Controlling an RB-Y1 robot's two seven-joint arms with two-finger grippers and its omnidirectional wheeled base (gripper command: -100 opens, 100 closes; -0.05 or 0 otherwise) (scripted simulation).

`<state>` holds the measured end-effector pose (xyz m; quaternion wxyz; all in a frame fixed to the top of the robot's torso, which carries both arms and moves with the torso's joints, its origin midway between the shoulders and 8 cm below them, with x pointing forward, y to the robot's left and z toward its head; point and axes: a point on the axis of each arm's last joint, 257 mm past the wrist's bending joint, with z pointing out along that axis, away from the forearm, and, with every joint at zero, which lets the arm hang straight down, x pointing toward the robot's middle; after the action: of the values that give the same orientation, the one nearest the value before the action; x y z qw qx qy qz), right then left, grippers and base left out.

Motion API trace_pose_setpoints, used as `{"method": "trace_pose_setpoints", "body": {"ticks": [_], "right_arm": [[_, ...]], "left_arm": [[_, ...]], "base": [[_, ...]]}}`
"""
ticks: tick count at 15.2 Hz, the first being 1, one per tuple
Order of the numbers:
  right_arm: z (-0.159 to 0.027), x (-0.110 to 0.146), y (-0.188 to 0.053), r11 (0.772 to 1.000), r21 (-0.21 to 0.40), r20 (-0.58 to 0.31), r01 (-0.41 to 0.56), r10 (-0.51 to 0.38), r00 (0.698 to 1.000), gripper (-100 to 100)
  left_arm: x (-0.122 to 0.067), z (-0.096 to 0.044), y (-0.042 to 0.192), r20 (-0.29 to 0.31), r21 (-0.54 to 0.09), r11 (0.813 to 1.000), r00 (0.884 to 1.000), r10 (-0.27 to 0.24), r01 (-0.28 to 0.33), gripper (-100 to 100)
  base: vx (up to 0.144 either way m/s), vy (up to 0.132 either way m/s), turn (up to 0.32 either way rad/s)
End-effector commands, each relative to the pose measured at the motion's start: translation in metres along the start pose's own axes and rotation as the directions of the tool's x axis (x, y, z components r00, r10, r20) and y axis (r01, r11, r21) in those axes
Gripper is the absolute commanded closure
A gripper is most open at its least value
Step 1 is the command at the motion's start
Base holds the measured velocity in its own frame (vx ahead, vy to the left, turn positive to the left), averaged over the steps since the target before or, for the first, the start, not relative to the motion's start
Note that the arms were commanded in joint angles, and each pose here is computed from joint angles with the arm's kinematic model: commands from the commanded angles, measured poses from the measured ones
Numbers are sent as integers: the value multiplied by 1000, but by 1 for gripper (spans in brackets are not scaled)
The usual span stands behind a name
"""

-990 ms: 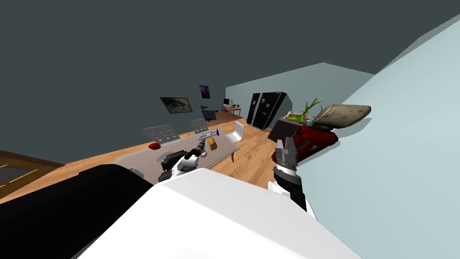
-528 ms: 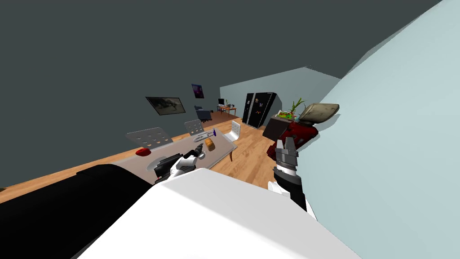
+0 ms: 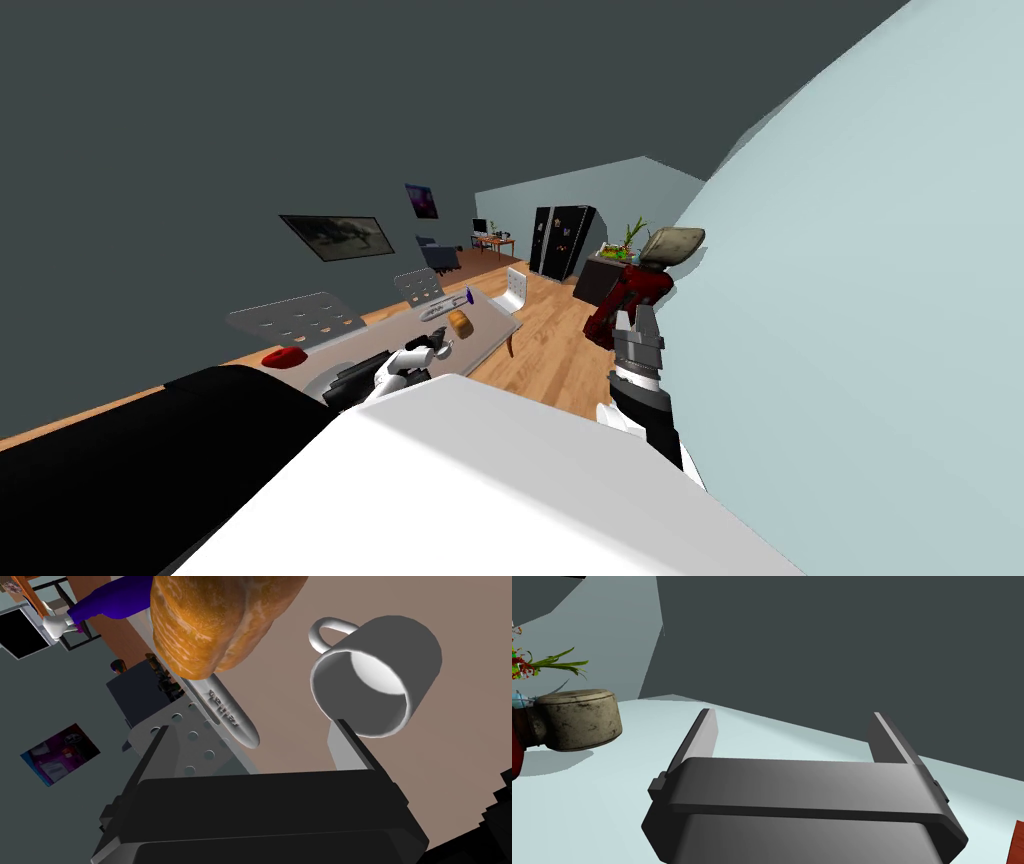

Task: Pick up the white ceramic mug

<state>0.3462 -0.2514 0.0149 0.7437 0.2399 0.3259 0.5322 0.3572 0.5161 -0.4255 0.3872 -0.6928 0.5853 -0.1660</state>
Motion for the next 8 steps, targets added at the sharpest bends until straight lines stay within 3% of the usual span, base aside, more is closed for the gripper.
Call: {"method": "trace_pose_setpoints", "body": {"ticks": [1, 2, 4, 5, 8], "right_arm": [[0, 0, 0, 1000, 0, 0, 0, 0, 1000, 0], [0, 0, 0, 1000, 0, 0, 0, 0, 1000, 0], [0, 0, 0, 1000, 0, 0, 0, 0, 1000, 0], [0, 0, 0, 1000, 0, 0, 0, 0, 1000, 0], [0, 0, 0, 1000, 0, 0, 0, 0, 1000, 0]], "left_arm": [[-4, 1, 16, 1, -46, 999, 1000, -6, 6, -100], [-13, 3, 30, 8, -97, 995, 1000, -19, 19, -100], [-13, 4, 39, 9, -120, 993, 1000, -21, 22, -100], [-21, 5, 53, 13, -174, 984, 999, -35, 37, -100], [-30, 5, 81, 22, -256, 965, 998, -56, 60, -100]], "base": [[-33, 53, -77], [-33, 44, -189], [-32, 41, -155], [-37, 33, -221], [-48, 54, -227]]}}
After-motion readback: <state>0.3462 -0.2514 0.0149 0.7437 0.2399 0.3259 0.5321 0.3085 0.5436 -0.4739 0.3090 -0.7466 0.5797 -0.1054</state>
